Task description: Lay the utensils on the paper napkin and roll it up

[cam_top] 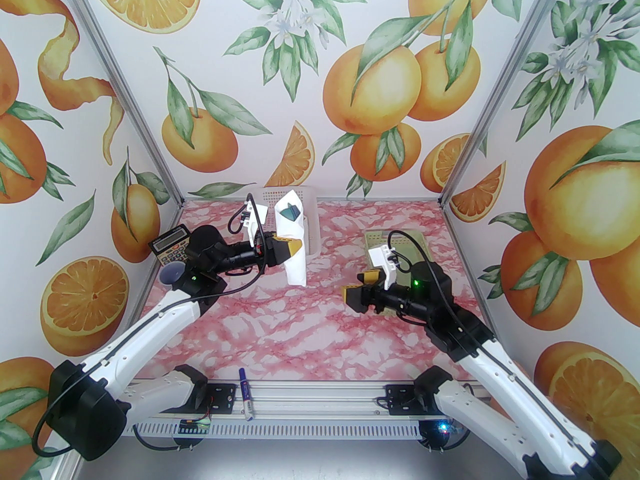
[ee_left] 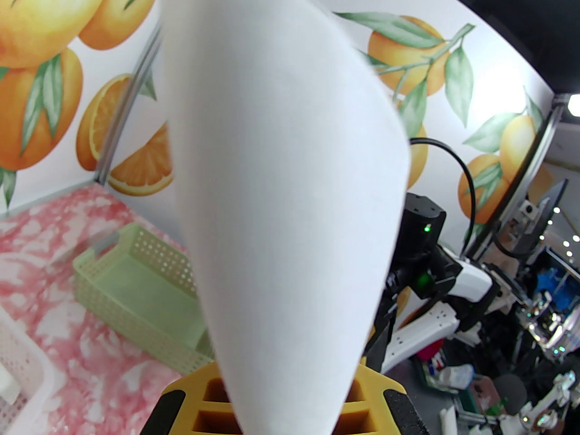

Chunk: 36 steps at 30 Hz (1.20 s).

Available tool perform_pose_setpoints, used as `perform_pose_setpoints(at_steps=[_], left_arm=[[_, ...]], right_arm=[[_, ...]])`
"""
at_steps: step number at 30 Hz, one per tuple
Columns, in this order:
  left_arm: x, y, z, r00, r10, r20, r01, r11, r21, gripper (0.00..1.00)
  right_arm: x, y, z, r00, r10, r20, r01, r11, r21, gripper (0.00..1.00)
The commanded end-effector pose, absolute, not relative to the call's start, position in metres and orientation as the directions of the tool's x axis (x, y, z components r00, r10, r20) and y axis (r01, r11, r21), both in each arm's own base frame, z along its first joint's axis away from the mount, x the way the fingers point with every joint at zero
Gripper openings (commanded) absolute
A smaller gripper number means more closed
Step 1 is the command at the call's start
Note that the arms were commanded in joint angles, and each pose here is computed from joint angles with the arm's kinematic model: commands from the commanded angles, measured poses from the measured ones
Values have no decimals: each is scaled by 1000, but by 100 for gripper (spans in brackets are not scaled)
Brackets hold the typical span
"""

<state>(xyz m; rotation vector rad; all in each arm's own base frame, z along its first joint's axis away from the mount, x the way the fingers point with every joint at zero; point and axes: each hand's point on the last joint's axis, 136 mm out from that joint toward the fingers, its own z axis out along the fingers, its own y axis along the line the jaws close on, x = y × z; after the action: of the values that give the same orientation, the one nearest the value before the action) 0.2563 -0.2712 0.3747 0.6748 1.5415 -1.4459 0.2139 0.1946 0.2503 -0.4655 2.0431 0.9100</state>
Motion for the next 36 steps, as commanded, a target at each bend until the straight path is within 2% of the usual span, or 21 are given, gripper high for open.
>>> perform_pose_setpoints(at_steps=[1,2,3,16,36], left_arm=[[265,-263,389,-412,-180,-893,877,186,-442,0],[271,-261,386,-424,-173,-889,872,188,-452,0],[276,-260,384,-433,-171,-885,866,192,-461,0],[324,-245,375,-456,-138,-879,845,243,-477,0],[427,-227,341,-532,-63,-844,771,376,-514,0]], right_arm=[[222,183,232,-609,26,-793,-528,732,430,94],[225,180,226,-618,38,-785,-502,750,431,100],[227,179,224,-622,42,-782,-491,758,430,100],[242,171,197,-659,67,-749,-409,804,431,100],[254,173,178,-695,34,-718,-386,825,413,100]])
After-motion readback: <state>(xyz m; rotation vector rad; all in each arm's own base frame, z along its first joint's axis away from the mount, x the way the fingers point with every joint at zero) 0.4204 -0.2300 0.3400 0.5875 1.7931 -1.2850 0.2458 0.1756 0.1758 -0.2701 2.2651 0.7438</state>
